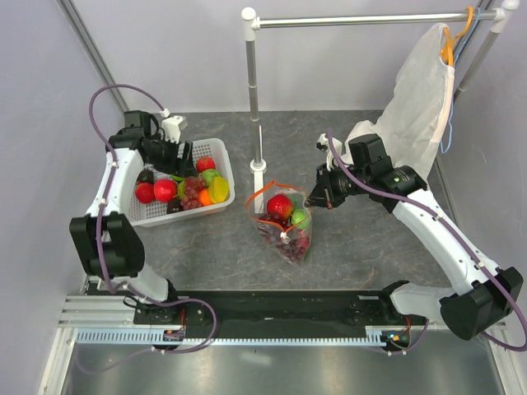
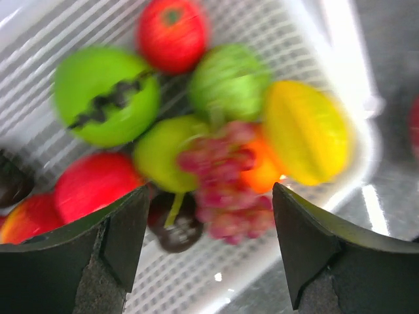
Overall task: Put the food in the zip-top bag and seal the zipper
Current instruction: Pick up the fake fruit from the bin.
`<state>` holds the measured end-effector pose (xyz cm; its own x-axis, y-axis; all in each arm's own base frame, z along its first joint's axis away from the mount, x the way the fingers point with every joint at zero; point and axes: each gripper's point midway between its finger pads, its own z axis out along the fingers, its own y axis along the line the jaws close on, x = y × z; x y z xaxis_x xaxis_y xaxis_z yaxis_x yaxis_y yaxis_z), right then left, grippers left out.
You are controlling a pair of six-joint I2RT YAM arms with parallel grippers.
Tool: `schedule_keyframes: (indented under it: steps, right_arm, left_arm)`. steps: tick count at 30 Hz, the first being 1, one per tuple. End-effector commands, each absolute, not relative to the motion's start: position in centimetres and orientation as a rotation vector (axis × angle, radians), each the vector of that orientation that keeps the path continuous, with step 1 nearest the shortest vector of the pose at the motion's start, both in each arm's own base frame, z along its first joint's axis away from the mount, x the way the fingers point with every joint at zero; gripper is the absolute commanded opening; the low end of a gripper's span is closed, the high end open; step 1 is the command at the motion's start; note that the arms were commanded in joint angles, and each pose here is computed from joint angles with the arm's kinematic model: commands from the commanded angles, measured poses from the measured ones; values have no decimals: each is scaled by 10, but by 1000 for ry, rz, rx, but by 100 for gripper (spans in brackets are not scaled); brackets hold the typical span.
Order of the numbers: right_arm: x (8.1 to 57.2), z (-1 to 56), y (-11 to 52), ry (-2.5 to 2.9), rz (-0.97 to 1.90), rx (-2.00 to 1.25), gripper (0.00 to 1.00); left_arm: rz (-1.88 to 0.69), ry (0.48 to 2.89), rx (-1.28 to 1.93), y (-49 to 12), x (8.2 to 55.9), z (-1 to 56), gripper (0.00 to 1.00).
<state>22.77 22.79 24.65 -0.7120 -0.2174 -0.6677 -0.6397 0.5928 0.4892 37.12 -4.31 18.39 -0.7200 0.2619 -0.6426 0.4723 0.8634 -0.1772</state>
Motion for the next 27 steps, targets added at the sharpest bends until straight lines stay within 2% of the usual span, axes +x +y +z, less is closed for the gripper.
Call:
schedule_keyframes:
  steps: [1,6,14,17,21,27]
  right_arm:
    - [226,263,229,2194,1004,-724,0]
    - [226,261,229,2201,1007,-728,0]
    - [228,258,230,2215,1008,-721,0]
    - [229,260,230,2210,1005,-722,0]
    - [229,261,231,2209,1009,-724,0]
    - [228,257,232,2221,1021,-725,0]
  left_arm:
    - [-276,2480,457,12,383,168,81]
    - [-211,2529,528,52,381,144,82]
    - [-208,2523,500,67,396,147,84]
    - [-219,2566,646,72,388,140,86]
    - [-191,2520,971,86,378,140,87]
    - [-117,2489,1282,105,368,132,89]
